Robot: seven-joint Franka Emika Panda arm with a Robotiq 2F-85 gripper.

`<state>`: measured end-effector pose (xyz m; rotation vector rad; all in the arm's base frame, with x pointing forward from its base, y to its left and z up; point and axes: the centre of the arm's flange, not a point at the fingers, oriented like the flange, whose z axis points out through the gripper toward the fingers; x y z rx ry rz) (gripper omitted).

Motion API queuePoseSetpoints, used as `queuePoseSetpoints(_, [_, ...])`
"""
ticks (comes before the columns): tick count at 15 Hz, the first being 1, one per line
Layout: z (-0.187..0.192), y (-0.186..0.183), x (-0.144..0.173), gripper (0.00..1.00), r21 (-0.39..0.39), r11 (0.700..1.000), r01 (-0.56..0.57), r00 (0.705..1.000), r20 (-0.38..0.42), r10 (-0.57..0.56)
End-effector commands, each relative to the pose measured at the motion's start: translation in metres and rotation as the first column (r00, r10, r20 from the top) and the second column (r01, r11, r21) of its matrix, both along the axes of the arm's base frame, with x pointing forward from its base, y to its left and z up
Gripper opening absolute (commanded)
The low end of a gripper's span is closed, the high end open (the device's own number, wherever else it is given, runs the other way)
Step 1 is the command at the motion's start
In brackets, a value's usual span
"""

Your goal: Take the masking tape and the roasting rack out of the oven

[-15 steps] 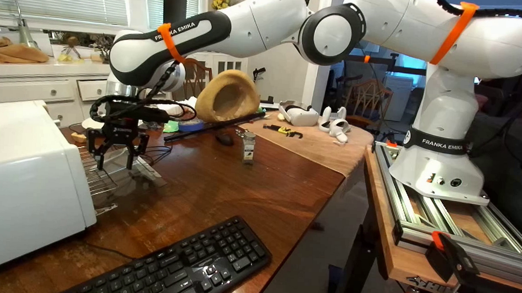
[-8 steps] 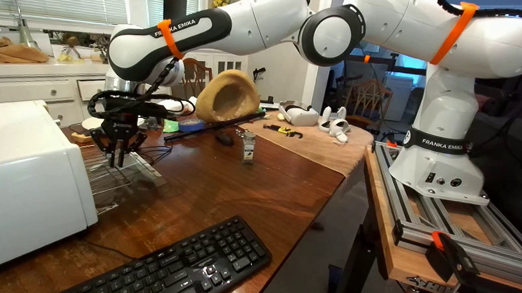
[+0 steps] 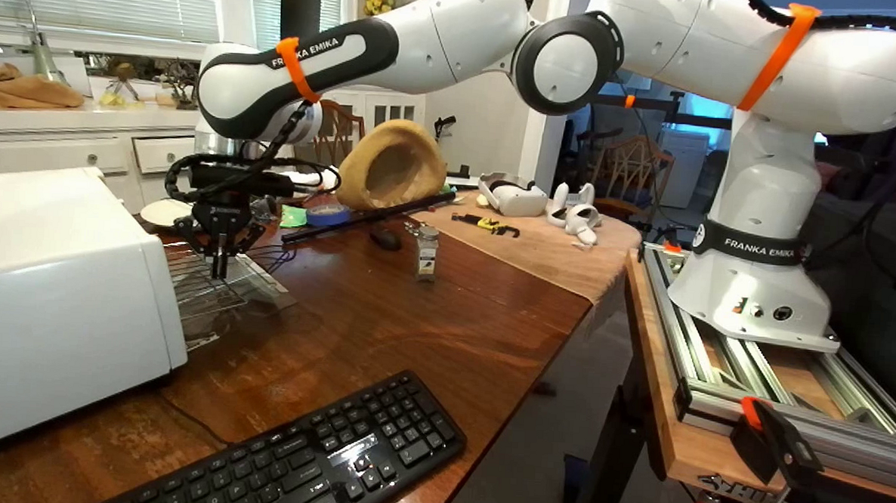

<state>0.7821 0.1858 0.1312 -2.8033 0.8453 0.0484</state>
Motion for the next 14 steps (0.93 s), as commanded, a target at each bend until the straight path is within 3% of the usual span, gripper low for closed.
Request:
queuePoseSetpoints(1, [0.002,-0.037,-0.006,0.02,-0.029,0.995,0.090,0.996,-0.026,-0.091])
queuePoseSetpoints(9, [0.021,-0.049,-0.019,0.02,-0.017,0.993,0.117,0.992,-0.054,-0.118])
queuePoseSetpoints(14, [0.008,-0.068,-0.028,0.02,-0.019,0.986,0.165,0.982,-0.095,-0.166])
